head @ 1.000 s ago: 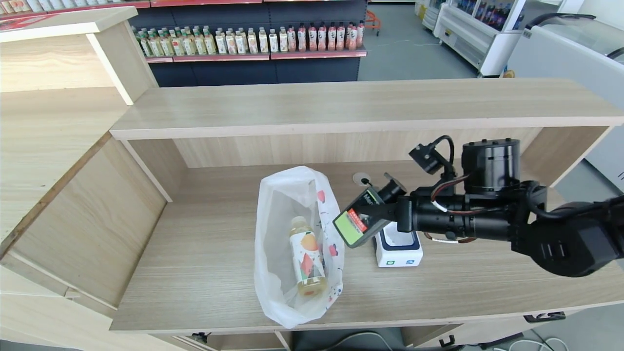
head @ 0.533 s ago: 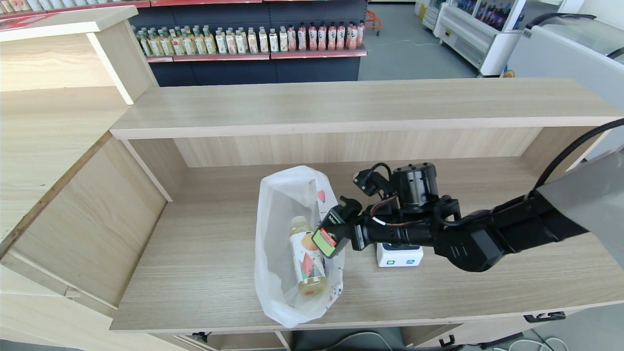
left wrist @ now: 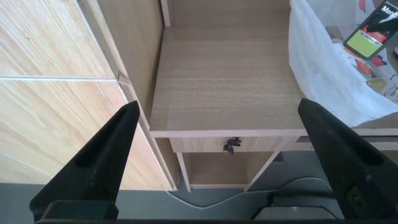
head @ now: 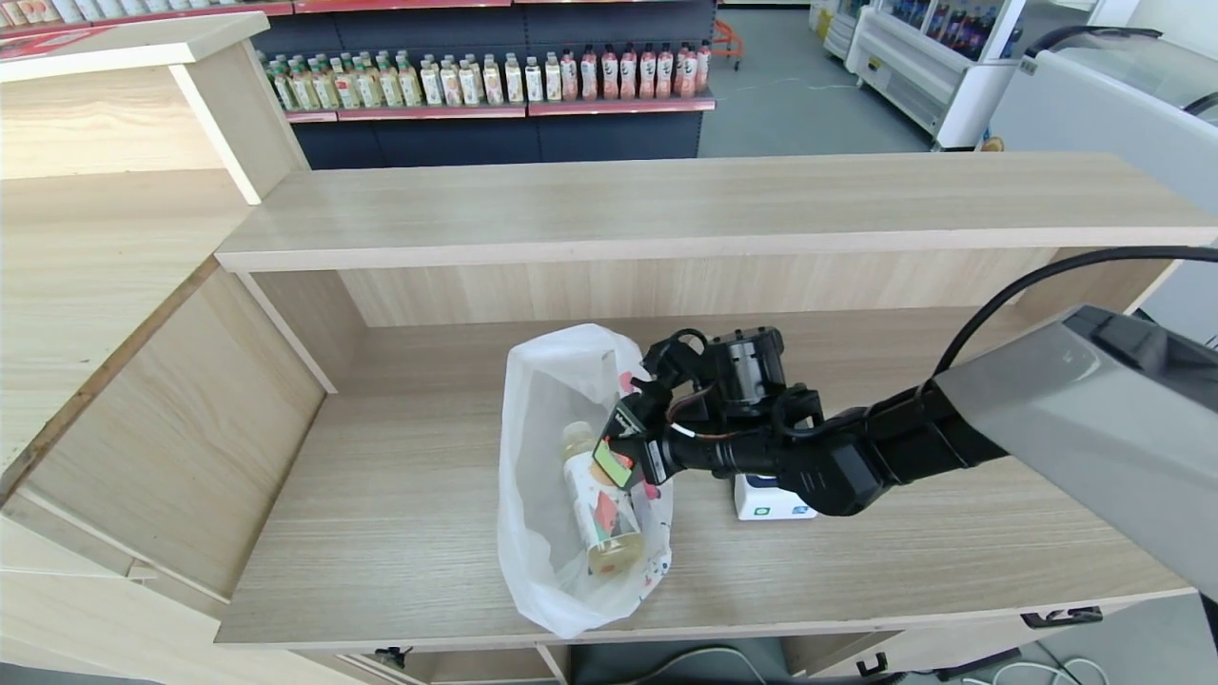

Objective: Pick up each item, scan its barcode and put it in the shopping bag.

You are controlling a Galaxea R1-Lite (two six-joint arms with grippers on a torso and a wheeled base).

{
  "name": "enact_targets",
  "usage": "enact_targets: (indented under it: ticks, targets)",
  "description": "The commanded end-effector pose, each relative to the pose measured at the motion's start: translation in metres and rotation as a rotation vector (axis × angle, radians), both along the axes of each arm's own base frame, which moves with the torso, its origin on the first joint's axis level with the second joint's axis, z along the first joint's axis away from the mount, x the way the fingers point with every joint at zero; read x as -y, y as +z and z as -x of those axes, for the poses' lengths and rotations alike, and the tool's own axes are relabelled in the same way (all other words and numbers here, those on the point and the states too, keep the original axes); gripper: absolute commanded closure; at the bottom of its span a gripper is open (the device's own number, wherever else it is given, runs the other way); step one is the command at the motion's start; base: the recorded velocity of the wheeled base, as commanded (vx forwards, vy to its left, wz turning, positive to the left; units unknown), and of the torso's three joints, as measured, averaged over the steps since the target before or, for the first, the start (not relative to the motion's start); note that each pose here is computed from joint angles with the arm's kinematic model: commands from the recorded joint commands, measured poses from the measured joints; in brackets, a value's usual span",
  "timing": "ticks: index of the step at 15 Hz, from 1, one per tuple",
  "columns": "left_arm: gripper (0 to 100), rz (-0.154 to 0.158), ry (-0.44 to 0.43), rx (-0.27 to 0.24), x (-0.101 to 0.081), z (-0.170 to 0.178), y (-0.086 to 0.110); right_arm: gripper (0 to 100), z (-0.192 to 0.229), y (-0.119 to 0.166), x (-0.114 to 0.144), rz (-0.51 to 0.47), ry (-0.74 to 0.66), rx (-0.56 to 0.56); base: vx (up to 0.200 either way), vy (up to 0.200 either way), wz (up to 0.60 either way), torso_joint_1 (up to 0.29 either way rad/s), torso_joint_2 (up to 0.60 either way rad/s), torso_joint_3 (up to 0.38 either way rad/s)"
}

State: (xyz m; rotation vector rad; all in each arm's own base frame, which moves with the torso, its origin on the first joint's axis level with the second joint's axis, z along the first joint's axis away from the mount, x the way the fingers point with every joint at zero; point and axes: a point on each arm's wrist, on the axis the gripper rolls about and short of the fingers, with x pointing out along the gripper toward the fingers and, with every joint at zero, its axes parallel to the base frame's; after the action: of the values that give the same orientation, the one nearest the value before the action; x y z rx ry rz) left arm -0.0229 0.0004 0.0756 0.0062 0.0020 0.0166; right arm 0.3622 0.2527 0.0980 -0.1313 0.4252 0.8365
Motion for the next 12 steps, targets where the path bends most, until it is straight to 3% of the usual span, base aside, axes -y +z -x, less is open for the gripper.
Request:
enact_targets:
  ticks: [1,6,12]
  targets:
    - [0,0.000,0.000,0.000,0.000,0.000,0.000,100,-0.007,-0.011,-0.003,0.012,-0.008,-0.009,0.000,0.000,0.00,0.000,0.00,0.000]
    - [0,0.000,0.000,0.000,0.000,0.000,0.000,100,-0.018,-0.019,0.004,0.095,-0.062,0.054,0.000,0.000,0.00,0.000,0.00,0.000]
    - [0,0.000,0.000,0.000,0.000,0.000,0.000,100,-0.028,-0.011,-0.013,0.053,-0.050,0.104,0.000,0.000,0.00,0.000,0.00,0.000]
